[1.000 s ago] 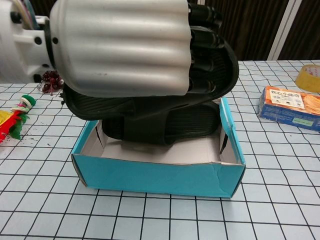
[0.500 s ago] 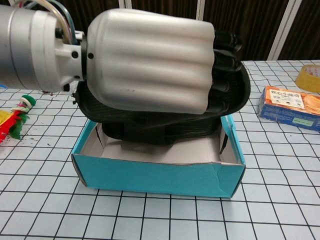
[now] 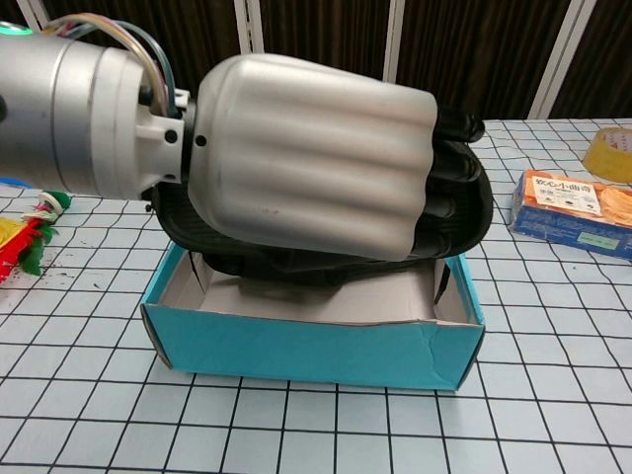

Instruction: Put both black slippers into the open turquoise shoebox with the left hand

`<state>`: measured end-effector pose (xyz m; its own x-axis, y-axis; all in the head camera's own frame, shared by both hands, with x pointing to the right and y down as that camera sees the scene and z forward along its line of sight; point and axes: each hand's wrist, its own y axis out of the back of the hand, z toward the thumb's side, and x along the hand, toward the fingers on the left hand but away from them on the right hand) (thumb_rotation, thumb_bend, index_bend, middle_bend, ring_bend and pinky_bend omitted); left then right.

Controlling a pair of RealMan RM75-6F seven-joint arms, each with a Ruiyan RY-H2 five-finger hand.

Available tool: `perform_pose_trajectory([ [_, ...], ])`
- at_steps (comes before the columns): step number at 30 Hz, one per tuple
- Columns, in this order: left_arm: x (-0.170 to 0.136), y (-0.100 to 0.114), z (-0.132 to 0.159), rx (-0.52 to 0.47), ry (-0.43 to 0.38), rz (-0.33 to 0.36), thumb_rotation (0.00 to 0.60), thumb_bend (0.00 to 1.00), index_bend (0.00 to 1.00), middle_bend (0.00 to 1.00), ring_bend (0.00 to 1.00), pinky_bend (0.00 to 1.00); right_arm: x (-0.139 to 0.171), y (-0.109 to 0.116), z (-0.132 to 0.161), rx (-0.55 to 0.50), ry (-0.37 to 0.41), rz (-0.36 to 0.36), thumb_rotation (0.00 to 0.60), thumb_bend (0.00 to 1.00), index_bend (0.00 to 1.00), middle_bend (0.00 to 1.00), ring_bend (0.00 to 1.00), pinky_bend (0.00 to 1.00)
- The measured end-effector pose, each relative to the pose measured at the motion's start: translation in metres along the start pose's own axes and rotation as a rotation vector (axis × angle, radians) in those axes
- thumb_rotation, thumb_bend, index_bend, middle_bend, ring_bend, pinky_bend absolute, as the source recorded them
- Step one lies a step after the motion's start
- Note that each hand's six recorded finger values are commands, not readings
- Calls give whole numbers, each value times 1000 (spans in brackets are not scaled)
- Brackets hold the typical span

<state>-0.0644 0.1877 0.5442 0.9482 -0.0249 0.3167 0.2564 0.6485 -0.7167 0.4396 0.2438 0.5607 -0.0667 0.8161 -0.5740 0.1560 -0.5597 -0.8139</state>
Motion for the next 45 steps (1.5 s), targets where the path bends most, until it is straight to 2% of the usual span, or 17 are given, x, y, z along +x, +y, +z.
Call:
perform_pose_trajectory([
  [38, 10, -28, 22, -9, -37, -15, 600, 509, 569, 660, 198, 186, -2, 1, -4, -3, -18, -2, 600, 236, 100, 134, 124, 94],
  [45, 16, -31, 19, -21, -19, -9, 600, 509, 569, 659, 198, 186, -2, 1, -5, -4, -20, -1, 600, 236, 100, 134, 124, 94],
])
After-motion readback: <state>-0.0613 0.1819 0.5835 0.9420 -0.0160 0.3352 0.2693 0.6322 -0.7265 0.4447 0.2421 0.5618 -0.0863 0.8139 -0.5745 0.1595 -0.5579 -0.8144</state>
